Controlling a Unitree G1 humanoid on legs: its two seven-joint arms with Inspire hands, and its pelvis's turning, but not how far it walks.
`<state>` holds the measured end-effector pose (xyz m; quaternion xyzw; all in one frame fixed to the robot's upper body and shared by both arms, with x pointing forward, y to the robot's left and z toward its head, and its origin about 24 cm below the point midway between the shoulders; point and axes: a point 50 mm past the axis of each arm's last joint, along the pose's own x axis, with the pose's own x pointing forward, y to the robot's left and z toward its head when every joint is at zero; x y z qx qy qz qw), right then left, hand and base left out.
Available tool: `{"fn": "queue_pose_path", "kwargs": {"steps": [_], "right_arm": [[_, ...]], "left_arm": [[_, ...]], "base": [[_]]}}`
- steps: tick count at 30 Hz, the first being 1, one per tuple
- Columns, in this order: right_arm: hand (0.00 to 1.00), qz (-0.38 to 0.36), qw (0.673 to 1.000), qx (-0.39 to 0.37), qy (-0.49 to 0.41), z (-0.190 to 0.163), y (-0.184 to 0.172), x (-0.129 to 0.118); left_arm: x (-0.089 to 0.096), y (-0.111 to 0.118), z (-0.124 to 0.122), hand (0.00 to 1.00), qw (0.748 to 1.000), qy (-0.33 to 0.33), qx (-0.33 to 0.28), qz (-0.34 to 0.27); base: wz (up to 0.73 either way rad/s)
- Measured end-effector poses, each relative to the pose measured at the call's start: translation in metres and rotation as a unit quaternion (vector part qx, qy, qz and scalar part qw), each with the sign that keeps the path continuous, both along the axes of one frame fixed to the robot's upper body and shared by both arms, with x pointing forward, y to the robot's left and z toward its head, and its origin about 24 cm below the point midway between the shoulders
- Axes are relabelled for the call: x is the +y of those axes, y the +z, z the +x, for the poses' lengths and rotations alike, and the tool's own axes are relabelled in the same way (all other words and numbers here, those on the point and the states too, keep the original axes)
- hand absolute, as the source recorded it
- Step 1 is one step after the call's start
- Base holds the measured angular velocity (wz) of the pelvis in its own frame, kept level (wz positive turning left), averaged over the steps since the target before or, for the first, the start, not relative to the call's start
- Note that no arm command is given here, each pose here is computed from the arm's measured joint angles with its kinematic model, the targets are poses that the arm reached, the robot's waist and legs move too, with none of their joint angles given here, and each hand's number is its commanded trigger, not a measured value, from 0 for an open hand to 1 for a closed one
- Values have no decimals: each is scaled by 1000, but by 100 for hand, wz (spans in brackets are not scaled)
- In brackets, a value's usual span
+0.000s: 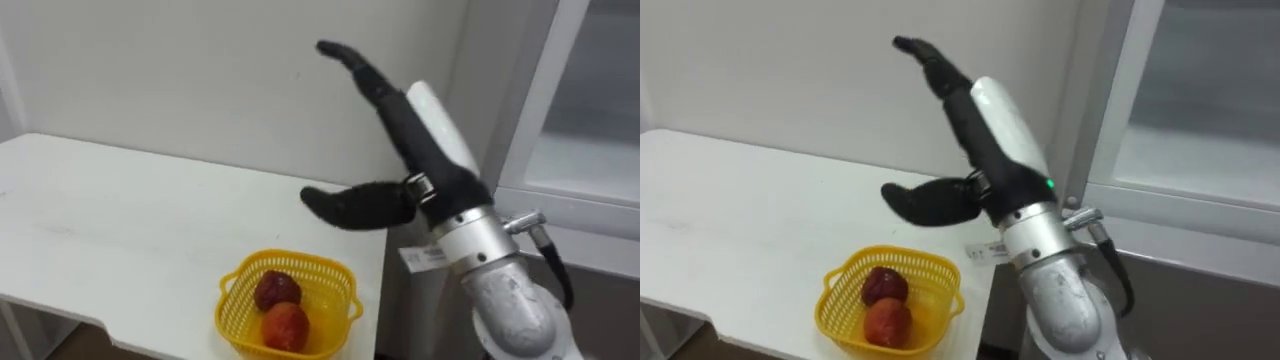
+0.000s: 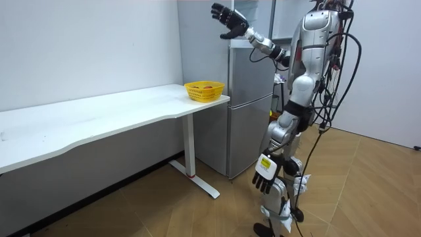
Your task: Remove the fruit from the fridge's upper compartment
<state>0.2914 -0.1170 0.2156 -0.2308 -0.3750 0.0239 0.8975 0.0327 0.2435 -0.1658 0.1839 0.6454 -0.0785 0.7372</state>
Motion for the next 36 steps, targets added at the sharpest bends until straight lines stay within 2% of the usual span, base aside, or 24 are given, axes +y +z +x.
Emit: {"fn": "queue_pose_path", "kwargs": {"steps": [5,12,19,36], "right_arm": [[0,45,998,-11,-32,-19,-11,-23],[0,79,992,-16,-97,-25,-18,-51],[0,122,979,-16,-160,-41,-32,-77],[0,136,953,62,-262,-68,-87,-104]], "left_arm": [[-1,-1,-8,0,1000,4,3,7],[-5,-2,-23,0,1000,10,19,1],[-10,-3,-23,0,1000,10,14,-6],[-13,-4,-24,0,1000,11,17,-10]], "base": [[-6],[-13],[-6],[-10]]}}
